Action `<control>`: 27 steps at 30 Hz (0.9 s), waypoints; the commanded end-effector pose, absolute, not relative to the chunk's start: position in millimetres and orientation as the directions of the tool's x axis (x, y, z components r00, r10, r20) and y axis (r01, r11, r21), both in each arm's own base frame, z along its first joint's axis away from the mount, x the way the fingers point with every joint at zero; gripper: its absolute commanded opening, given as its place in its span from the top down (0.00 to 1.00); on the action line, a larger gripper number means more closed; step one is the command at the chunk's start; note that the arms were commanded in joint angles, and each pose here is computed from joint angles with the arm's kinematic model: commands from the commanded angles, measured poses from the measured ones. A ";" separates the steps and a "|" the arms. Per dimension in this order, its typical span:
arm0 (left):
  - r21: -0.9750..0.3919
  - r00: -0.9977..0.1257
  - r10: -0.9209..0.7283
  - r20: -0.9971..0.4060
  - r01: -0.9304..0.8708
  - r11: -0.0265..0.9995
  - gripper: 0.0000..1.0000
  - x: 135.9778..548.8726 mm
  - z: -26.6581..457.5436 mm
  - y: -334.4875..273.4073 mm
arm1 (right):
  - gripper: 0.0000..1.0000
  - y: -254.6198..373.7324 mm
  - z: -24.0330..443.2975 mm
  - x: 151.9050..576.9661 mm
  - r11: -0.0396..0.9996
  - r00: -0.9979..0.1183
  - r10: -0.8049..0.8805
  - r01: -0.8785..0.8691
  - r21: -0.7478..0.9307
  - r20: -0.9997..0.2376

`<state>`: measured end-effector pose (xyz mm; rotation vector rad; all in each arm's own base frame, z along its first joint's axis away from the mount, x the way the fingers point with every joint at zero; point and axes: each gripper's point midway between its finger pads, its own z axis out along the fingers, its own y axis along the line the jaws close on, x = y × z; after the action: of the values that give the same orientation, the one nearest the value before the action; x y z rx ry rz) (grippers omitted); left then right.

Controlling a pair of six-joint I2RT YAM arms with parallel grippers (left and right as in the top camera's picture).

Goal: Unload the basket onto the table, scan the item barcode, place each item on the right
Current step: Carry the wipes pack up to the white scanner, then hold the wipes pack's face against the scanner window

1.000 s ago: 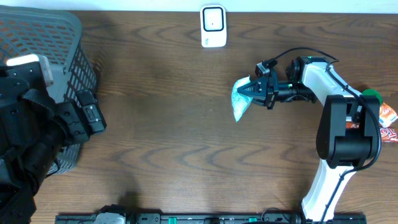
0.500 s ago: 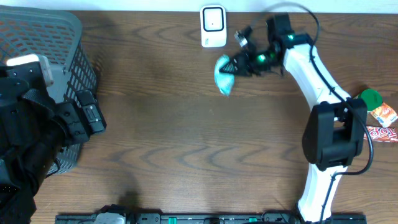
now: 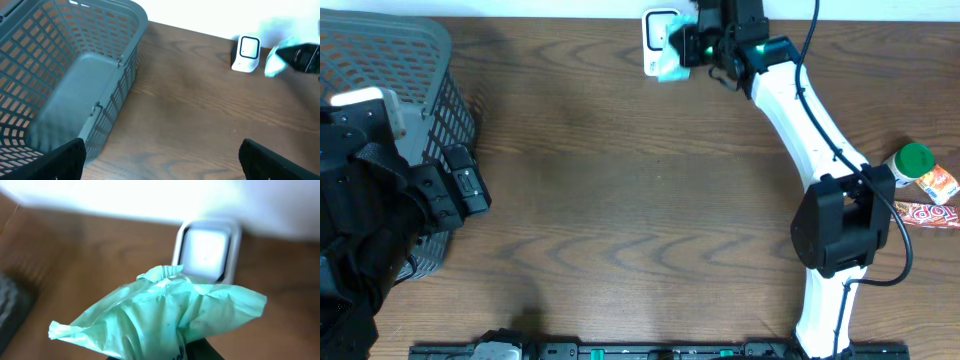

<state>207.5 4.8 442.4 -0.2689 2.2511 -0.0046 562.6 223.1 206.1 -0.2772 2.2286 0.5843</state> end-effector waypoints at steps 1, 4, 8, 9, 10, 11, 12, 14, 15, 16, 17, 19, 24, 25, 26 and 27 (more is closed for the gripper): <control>-0.069 -0.670 -0.191 -0.717 -0.205 0.976 0.02 193.4 429.3 7.6 | 0.96 215.0 209.8 584.4 0.906 -0.592 0.000 -0.341 0.250 -0.806; -0.069 -0.670 -0.191 -0.717 -0.205 0.976 0.02 193.4 429.3 7.6 | 0.94 219.5 202.8 597.8 0.902 -0.561 0.018 -0.348 0.256 -0.827; -0.069 -0.670 -0.191 -0.717 -0.205 0.976 0.02 193.4 429.3 7.6 | 0.92 227.1 176.9 614.3 0.900 -0.548 0.035 -0.347 0.265 -0.836; -0.069 -0.670 -0.191 -0.717 -0.205 0.976 0.02 193.4 429.3 7.6 | 0.92 228.5 171.0 618.9 0.899 -0.545 0.045 -0.344 0.272 -0.837; -0.069 -0.670 -0.191 -0.717 -0.205 0.976 0.02 193.4 429.3 7.6 | 0.91 229.7 163.9 623.3 0.898 -0.547 0.059 -0.337 0.284 -0.835; -0.069 -0.670 -0.191 -0.717 -0.205 0.976 0.02 193.4 429.3 7.6 | 0.92 230.7 159.9 626.3 0.897 -0.549 0.066 -0.333 0.291 -0.833; -0.069 -0.670 -0.191 -0.717 -0.205 0.976 0.02 193.4 429.3 7.6 | 0.92 232.1 154.5 630.1 0.896 -0.551 0.071 -0.331 0.296 -0.831; -0.069 -0.670 -0.191 -0.717 -0.205 0.976 0.02 193.4 429.3 7.7 | 0.92 234.4 149.2 636.2 0.897 -0.544 0.073 -0.331 0.293 -0.836; -0.069 -0.670 -0.191 -0.717 -0.205 0.976 0.02 193.4 429.3 7.7 | 0.92 234.3 148.1 640.5 0.900 -0.537 0.075 -0.327 0.289 -0.840; -0.069 -0.670 -0.191 -0.717 -0.205 0.976 0.02 193.4 429.3 7.6 | 0.92 233.3 146.9 644.5 0.904 -0.530 0.078 -0.319 0.283 -0.845; -0.069 -0.670 -0.191 -0.717 -0.205 0.976 0.02 193.4 429.3 7.6 | 0.92 232.1 148.0 648.5 0.909 -0.521 0.081 -0.310 0.277 -0.850; -0.068 -0.670 -0.191 -0.717 -0.205 0.976 0.02 193.4 429.3 7.6 | 0.92 232.2 151.6 656.0 0.912 -0.498 0.089 -0.307 0.271 -0.862; -0.069 -0.670 -0.191 -0.717 -0.205 0.976 0.02 193.4 429.3 7.6 | 0.92 241.7 174.8 663.4 0.903 -0.425 0.108 -0.337 0.268 -0.899; -0.069 -0.670 -0.191 -0.717 -0.205 0.976 0.02 193.4 429.3 7.6 | 0.92 242.7 178.0 664.4 0.902 -0.412 0.112 -0.339 0.266 -0.904; -0.069 -0.670 -0.191 -0.717 -0.205 0.976 0.02 193.4 429.3 7.7 | 0.92 243.0 180.5 665.3 0.904 -0.402 0.115 -0.337 0.263 -0.909; -0.069 -0.670 -0.191 -0.717 -0.205 0.976 0.02 193.4 429.3 7.6 | 0.92 242.0 180.0 666.0 0.909 -0.399 0.115 -0.328 0.259 -0.910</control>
<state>207.5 4.8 442.4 -0.2689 2.2511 -0.0046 665.6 232.4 168.6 -0.1684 1.9541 0.4942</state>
